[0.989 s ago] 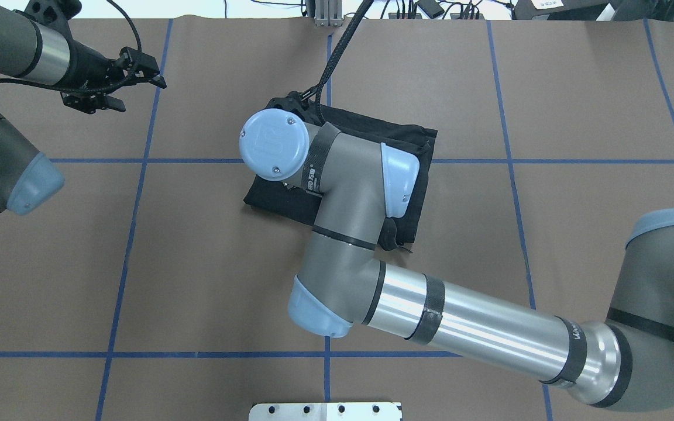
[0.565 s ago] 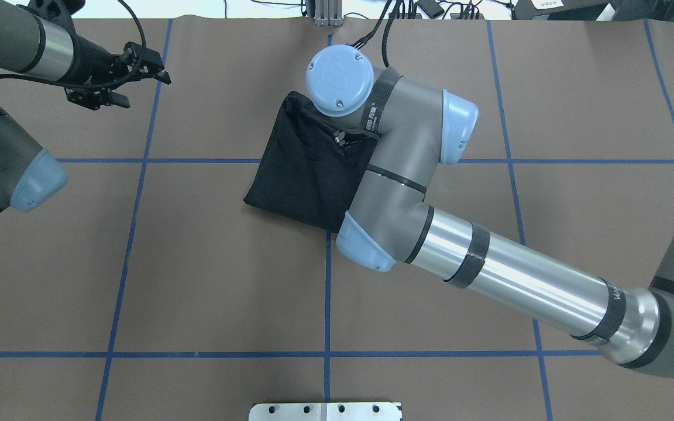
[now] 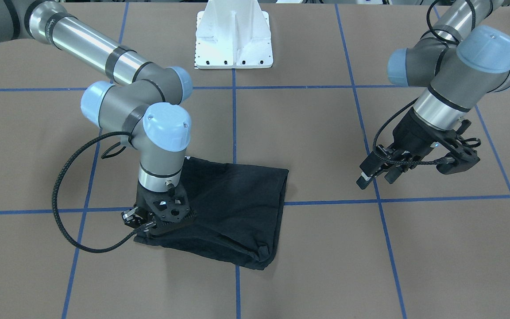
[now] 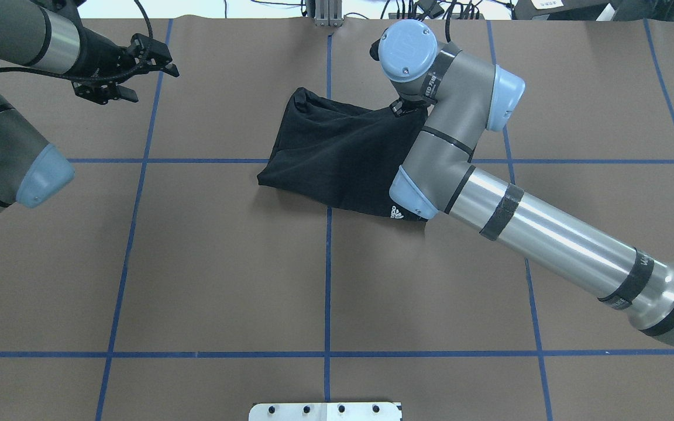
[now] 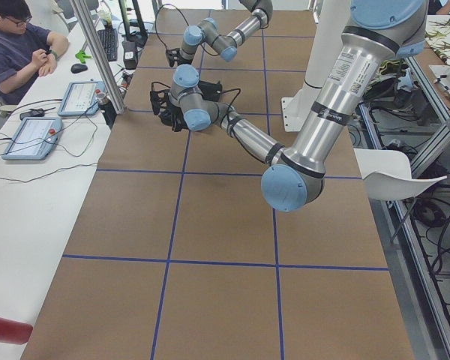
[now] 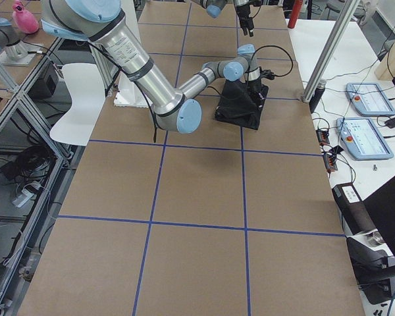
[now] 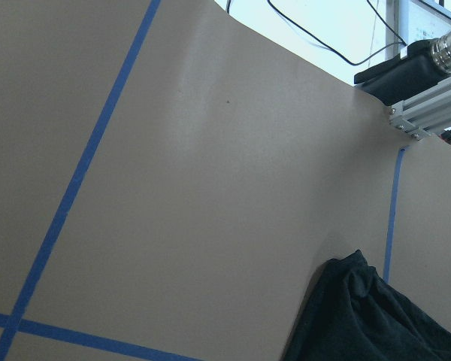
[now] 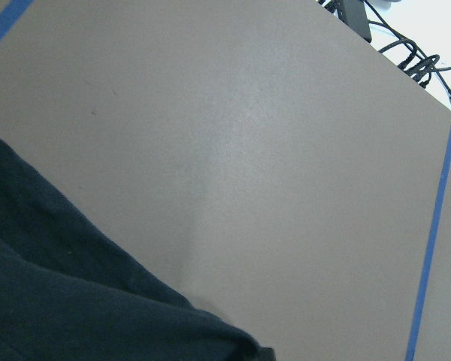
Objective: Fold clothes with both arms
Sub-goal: 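Press and drag the folded shirt's top with the right gripper, then drag the right gripper along the shirt's far edge, then lift away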
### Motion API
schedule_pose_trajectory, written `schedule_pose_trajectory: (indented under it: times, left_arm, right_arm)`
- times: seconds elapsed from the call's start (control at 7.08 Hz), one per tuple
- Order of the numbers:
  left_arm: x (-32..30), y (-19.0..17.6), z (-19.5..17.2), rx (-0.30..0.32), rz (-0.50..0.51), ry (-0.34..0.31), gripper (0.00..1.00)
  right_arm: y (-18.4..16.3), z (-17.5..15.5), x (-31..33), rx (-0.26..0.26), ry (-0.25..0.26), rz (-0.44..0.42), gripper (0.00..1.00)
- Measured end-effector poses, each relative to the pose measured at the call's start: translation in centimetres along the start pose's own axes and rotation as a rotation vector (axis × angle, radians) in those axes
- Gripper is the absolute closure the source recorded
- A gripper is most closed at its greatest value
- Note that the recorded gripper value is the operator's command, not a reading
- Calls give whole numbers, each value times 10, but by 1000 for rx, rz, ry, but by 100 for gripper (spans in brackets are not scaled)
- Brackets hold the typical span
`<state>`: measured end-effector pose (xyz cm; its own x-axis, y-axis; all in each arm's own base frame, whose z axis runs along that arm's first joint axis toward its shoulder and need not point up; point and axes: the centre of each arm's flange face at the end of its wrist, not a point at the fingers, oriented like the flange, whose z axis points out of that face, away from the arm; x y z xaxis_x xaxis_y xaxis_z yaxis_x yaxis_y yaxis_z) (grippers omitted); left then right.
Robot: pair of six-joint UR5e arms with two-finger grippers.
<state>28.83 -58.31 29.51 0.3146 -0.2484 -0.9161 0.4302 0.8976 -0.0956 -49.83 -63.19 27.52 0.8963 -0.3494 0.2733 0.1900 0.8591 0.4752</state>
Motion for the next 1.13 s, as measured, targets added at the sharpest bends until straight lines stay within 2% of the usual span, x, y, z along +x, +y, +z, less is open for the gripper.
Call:
schedule_pose_trajectory:
  times: [0.14, 0.42, 0.57, 0.99, 1.13]
  left_arm:
    - [2, 0, 0, 0, -1, 2, 0]
    - [6, 0, 1, -2, 0, 6, 0]
    - [13, 0, 2, -2, -4, 12, 0]
    - [27, -2, 8, -1, -26, 22, 0]
    - [29, -2, 7, 0, -25, 24, 0]
  right_arm:
    - [4, 10, 3, -1, 4, 2, 1]
    - [3, 15, 13, -8, 1, 16, 0]
    - [-1, 12, 14, -10, -23, 23, 0]
    - [-15, -1, 47, -35, -171, 73, 0]
    - [-11, 3, 52, -46, -194, 79, 0]
